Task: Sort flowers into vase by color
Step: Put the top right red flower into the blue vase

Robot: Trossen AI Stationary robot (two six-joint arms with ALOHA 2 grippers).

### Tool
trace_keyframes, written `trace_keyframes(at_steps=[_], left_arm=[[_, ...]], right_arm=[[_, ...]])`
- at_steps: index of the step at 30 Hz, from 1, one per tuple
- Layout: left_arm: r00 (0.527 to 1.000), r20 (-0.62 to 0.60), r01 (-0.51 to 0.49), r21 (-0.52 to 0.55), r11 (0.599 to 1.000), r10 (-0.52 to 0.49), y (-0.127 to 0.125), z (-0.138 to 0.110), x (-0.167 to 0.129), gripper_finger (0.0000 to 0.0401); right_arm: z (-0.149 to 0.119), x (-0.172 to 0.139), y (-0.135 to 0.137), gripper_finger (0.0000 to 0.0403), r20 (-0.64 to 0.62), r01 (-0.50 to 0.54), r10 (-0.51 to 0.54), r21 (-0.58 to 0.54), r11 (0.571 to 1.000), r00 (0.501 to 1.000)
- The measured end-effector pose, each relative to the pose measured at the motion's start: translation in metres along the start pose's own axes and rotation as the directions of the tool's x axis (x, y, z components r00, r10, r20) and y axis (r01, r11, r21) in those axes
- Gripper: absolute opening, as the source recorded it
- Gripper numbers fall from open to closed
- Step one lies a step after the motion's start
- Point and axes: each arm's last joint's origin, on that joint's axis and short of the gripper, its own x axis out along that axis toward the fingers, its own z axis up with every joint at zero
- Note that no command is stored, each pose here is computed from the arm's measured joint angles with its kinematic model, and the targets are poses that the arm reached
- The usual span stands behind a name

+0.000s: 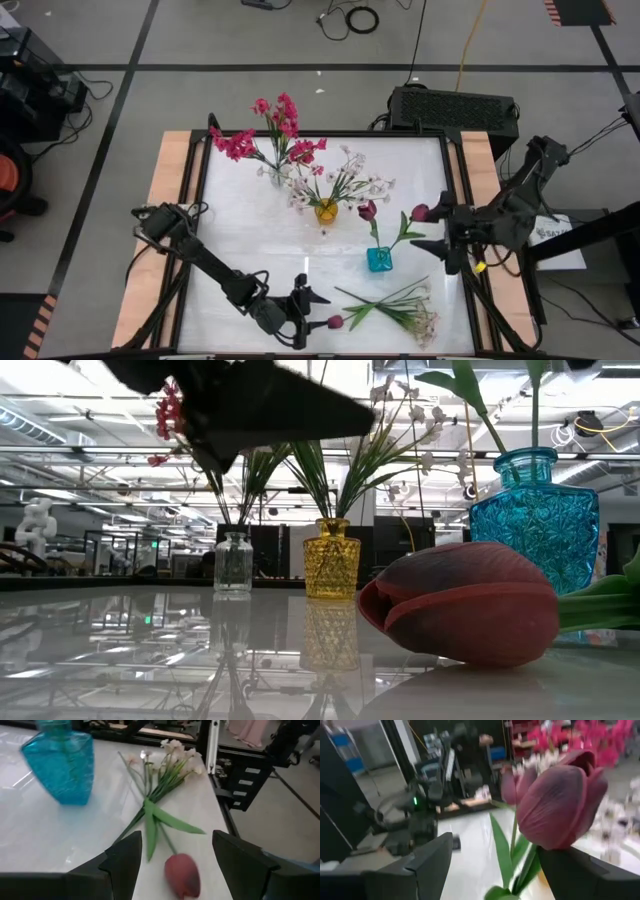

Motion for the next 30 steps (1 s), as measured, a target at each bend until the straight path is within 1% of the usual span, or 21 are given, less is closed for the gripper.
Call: trace_keyframes(at_steps=[5,7,9,11,15,18,21,25,28,30], left_arm=[[1.0,-0.01,0.027,0.036,0.999,-0.026,-0.01,0.0,0.018,0.0249],[0.999,-0.01,0.041,0.008,0.999,-0.041,-0.011,0.004,0.025,0.0249],[0.998,-0.039,0.044,-0.02,0.999,-0.045,-0.009,0.009,0.032,0.0249],[0.995,-0.094,0.035,-0.04,0.999,-0.038,-0.007,0.013,0.036,0.0249],[0.986,-0.166,0.008,-0.045,0.999,-0.016,-0.001,0.018,0.041,0.0249],[0.986,-0.161,0.027,-0.056,0.998,-0.036,0.001,0.021,0.043,0.0249],[0.986,-0.161,0.03,-0.055,0.998,-0.039,0.001,0.022,0.044,0.0249],[0.985,-0.166,0.032,-0.055,0.998,-0.041,0.001,0.021,0.043,0.0249],[0.984,-0.175,0.03,-0.055,0.998,-0.039,0.001,0.02,0.043,0.0249],[0.984,-0.171,0.031,-0.057,0.998,-0.04,0.001,0.021,0.043,0.0249]], right_arm=[[0.015,-0.007,-0.003,0.0269,0.086,-0.03,0.031,-0.019,0.999,0.996],[0.019,-0.01,-0.005,0.0263,0.109,-0.032,0.035,-0.033,0.999,0.993],[0.021,-0.011,-0.006,0.0258,0.13,-0.015,0.021,-0.042,0.999,0.991],[0.022,-0.012,-0.007,0.0254,0.135,-0.01,0.018,-0.057,0.998,0.991],[0.021,-0.011,-0.006,0.0252,0.128,-0.024,0.031,-0.056,0.998,0.991],[0.016,-0.01,-0.004,0.0252,0.097,-0.027,0.032,-0.053,0.998,0.995],[0.007,-0.006,-0.002,0.0252,0.039,-0.013,0.016,-0.056,0.998,0.999],[-0.003,-0.002,0.0,0.0253,-0.029,-0.02,0.018,-0.083,0.996,0.999],[-0.009,0.0,0.001,0.0266,-0.096,-0.065,0.057,-0.079,0.995,0.994],[-0.013,0.0,0.0,0.0279,-0.138,-0.077,0.07,-0.049,0.996,0.988]])
